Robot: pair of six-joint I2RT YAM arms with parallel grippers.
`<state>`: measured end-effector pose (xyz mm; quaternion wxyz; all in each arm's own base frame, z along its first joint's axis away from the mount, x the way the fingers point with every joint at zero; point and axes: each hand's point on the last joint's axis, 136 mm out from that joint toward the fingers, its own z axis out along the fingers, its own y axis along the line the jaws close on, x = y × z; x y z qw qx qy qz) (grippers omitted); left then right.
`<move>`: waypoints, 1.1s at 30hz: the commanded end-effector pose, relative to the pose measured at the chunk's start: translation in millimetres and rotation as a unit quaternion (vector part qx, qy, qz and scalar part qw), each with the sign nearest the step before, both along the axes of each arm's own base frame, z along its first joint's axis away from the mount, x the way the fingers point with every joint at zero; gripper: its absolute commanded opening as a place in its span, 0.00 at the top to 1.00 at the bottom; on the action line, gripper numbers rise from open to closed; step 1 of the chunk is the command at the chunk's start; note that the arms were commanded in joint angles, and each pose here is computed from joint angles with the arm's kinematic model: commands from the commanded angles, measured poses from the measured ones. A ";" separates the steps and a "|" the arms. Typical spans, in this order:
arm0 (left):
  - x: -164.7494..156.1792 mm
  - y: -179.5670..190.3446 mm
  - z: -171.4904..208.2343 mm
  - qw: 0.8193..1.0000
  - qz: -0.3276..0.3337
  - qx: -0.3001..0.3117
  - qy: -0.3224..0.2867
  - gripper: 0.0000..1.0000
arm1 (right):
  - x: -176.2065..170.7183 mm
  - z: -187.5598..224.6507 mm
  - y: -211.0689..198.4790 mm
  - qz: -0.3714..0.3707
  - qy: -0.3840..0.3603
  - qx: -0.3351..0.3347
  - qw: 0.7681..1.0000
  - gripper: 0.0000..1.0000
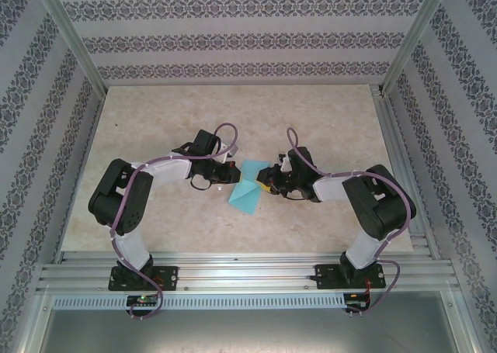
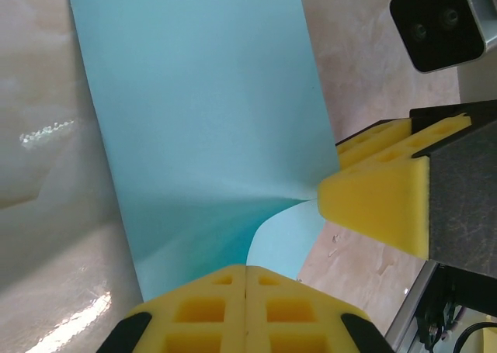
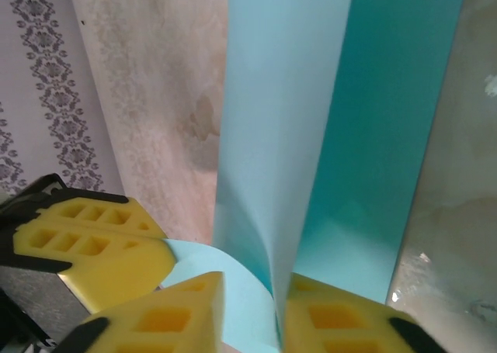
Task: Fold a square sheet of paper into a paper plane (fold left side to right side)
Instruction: Turn over the paper at the center of the table.
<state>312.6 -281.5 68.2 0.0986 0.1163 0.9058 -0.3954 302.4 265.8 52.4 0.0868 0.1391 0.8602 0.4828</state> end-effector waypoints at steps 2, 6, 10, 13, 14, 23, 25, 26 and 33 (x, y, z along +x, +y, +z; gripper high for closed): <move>4.7 5.3 7.9 1.000 0.011 -0.002 -0.017 0.90 | 1.0 11.8 9.1 0.007 -0.015 0.025 1.000 0.91; 7.8 22.1 23.6 0.999 0.033 -0.003 -0.030 0.71 | 1.3 25.3 8.6 0.009 -0.029 0.029 0.999 1.00; 9.9 50.3 60.1 0.995 0.078 -0.038 -0.049 0.39 | 3.3 50.5 6.1 0.014 -0.059 0.030 0.998 1.00; 8.1 68.9 93.8 0.987 0.117 -0.098 -0.052 0.21 | 6.2 78.9 3.7 0.015 -0.090 0.044 0.995 1.00; 6.6 73.7 105.1 0.983 0.129 -0.121 -0.049 0.15 | 7.3 89.0 2.8 0.015 -0.098 0.051 0.994 1.00; -14.9 73.8 178.3 0.939 0.160 -0.303 -0.007 0.00 | 11.6 192.5 3.3 0.019 -0.176 0.102 0.979 1.00; -19.9 73.5 192.4 0.933 0.160 -0.321 -0.014 0.00 | 11.4 212.2 4.3 0.020 -0.188 0.116 0.975 1.00; -22.9 73.0 199.4 0.932 0.158 -0.327 -0.019 0.00 | 11.5 220.6 4.8 0.020 -0.192 0.123 0.973 1.00; -39.1 59.7 238.2 0.926 0.115 -0.356 -0.043 0.00 | 6.9 265.4 13.3 0.028 -0.215 0.172 0.961 1.00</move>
